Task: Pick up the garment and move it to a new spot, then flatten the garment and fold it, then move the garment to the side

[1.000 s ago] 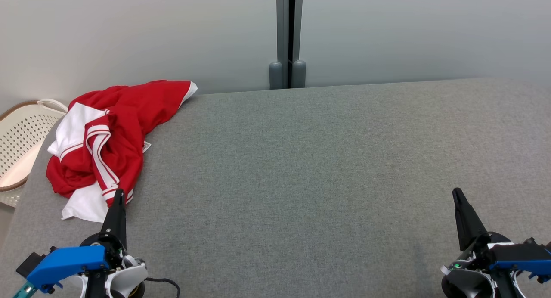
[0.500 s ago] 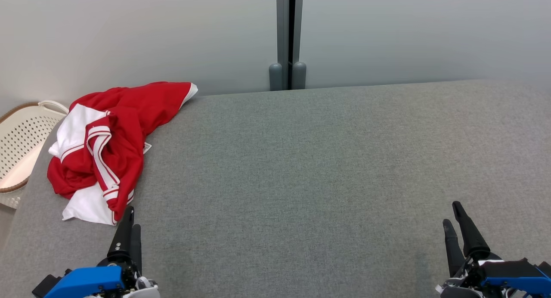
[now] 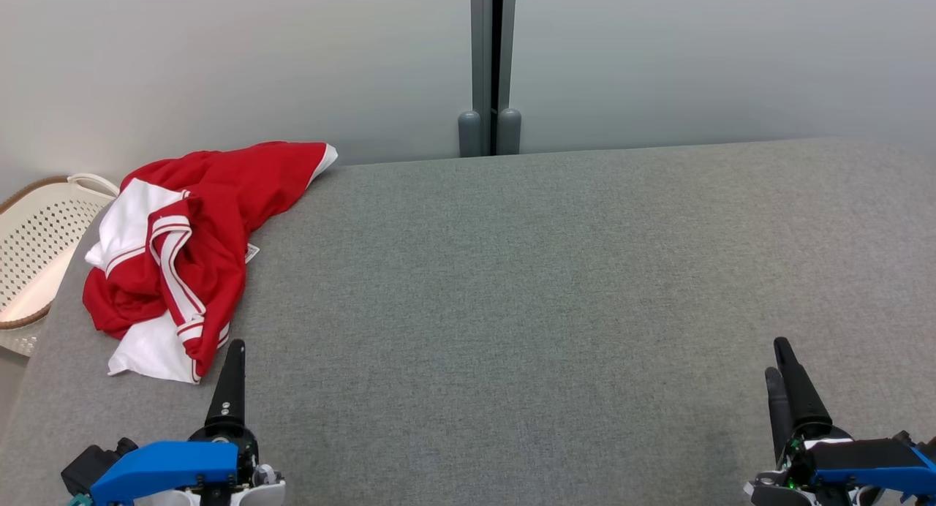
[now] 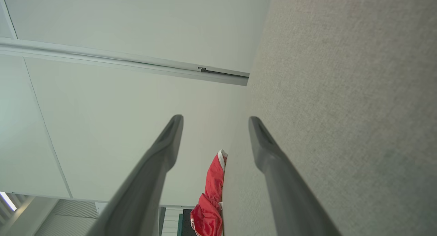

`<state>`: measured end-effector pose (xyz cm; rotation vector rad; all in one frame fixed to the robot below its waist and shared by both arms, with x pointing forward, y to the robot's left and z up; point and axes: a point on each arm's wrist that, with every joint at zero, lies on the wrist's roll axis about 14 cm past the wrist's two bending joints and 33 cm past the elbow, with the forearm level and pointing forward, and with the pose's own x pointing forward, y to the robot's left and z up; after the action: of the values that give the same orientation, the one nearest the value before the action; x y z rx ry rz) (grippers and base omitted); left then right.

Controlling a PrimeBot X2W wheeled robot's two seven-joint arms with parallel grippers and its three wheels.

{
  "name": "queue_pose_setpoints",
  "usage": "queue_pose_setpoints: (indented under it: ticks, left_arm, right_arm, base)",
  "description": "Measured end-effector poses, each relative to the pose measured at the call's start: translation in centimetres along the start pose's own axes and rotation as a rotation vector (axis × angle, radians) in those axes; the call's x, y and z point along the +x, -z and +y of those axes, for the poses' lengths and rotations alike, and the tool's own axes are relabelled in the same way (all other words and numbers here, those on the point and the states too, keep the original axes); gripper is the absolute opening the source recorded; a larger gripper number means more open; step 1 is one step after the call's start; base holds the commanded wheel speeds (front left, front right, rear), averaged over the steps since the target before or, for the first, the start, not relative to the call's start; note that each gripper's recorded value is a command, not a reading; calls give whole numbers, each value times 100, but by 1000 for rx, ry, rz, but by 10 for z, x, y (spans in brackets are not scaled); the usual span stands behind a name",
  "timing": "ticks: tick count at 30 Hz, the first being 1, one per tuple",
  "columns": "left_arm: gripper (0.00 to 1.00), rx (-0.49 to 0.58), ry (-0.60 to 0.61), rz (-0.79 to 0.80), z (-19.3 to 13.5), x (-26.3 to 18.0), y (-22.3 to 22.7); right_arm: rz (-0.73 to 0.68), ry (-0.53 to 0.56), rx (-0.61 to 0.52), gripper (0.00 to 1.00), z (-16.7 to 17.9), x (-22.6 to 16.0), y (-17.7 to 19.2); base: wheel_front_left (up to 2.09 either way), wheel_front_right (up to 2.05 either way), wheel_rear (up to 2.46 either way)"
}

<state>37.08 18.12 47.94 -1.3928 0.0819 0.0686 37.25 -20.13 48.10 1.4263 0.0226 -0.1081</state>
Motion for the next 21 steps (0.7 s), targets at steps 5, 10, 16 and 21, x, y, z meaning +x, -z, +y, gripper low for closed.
queue_pose_setpoints:
  ticks: [5,10,16,21]
  left_arm:
    - [100,87,9,4,-6,0,4]
    - [100,177,14,9,-10,1,9]
    - [100,284,13,11,-11,0,13]
    - [100,372,12,9,-11,0,15]
  right_arm:
    - [-9,-10,-85,100,3,0,-1]
    - [-19,-31,-184,100,10,1,-2]
    - [-29,-60,-321,100,19,2,-3]
    - [-27,-80,-440,100,24,2,0]
  base:
    - [0,0,0]
    - [0,0,0]
    - [0,0,0]
    - [0,0,0]
